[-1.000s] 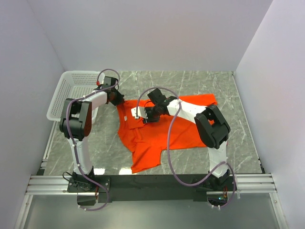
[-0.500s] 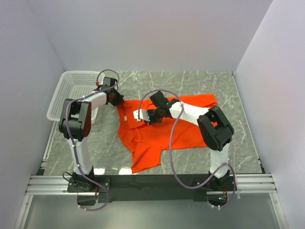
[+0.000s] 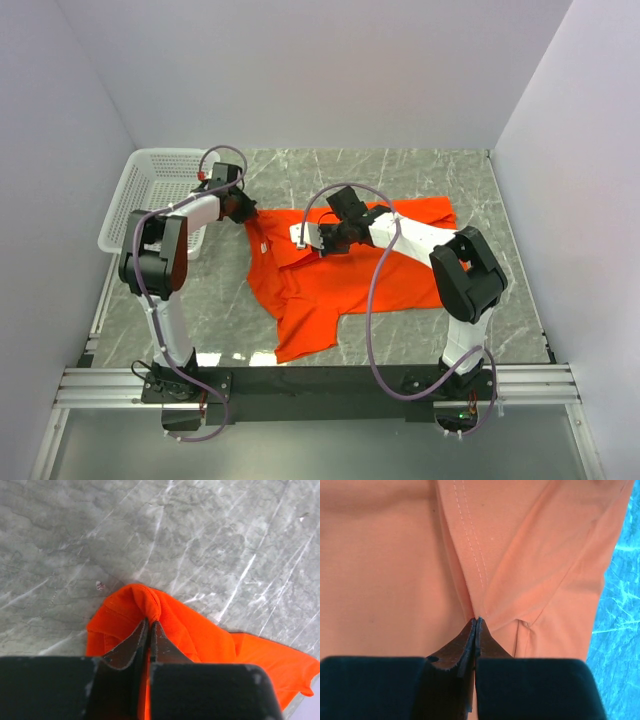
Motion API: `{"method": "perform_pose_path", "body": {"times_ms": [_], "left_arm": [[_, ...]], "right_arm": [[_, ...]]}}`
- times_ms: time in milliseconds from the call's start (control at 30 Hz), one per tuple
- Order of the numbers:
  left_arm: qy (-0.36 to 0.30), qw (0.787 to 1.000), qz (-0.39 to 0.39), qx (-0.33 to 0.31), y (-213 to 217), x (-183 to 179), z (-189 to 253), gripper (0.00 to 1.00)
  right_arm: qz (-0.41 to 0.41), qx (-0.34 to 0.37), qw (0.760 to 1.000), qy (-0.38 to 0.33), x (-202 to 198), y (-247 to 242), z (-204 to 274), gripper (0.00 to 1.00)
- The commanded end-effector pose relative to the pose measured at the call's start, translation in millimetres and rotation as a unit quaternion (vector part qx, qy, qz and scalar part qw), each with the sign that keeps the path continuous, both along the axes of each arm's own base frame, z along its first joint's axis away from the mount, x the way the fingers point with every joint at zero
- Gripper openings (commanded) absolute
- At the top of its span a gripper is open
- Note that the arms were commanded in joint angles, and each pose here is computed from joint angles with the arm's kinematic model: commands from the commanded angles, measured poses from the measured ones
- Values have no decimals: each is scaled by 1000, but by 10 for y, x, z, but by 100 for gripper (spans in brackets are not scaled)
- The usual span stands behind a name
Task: Fold and stack the t-shirts
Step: Fold the tshirt
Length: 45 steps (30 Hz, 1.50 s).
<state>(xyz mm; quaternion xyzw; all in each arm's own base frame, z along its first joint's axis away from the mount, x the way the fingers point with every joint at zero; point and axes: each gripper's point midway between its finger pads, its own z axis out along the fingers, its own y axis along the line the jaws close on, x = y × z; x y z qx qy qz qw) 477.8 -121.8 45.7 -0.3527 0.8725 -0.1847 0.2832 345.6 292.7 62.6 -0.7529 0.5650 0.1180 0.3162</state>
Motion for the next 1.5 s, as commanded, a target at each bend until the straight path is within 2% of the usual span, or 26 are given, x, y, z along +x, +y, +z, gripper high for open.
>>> {"method": "perform_pose_path", "body": {"times_ms": [0, 267, 467, 1000, 1233, 1467], "left_arm": [[-53, 999, -8, 5, 27, 80, 337, 8], [-64, 998, -17, 11, 39, 49, 426, 19], [-79, 997, -22, 15, 44, 45, 510, 23], [-100, 993, -47, 29, 44, 34, 574, 22], [-140, 987, -80, 16, -64, 44, 762, 15], [-119, 990, -72, 33, -18, 28, 662, 16]], "right_arm": [[0, 23, 1000, -12, 3, 15, 182, 1], [-6, 28, 1000, -6, -3, 22, 197, 1], [-1, 23, 1000, -4, -51, -6, 168, 1], [-12, 32, 999, 6, -31, -84, 187, 2], [-15, 33, 999, 14, -51, -104, 146, 2], [-20, 32, 999, 20, -62, -152, 108, 2]]}}
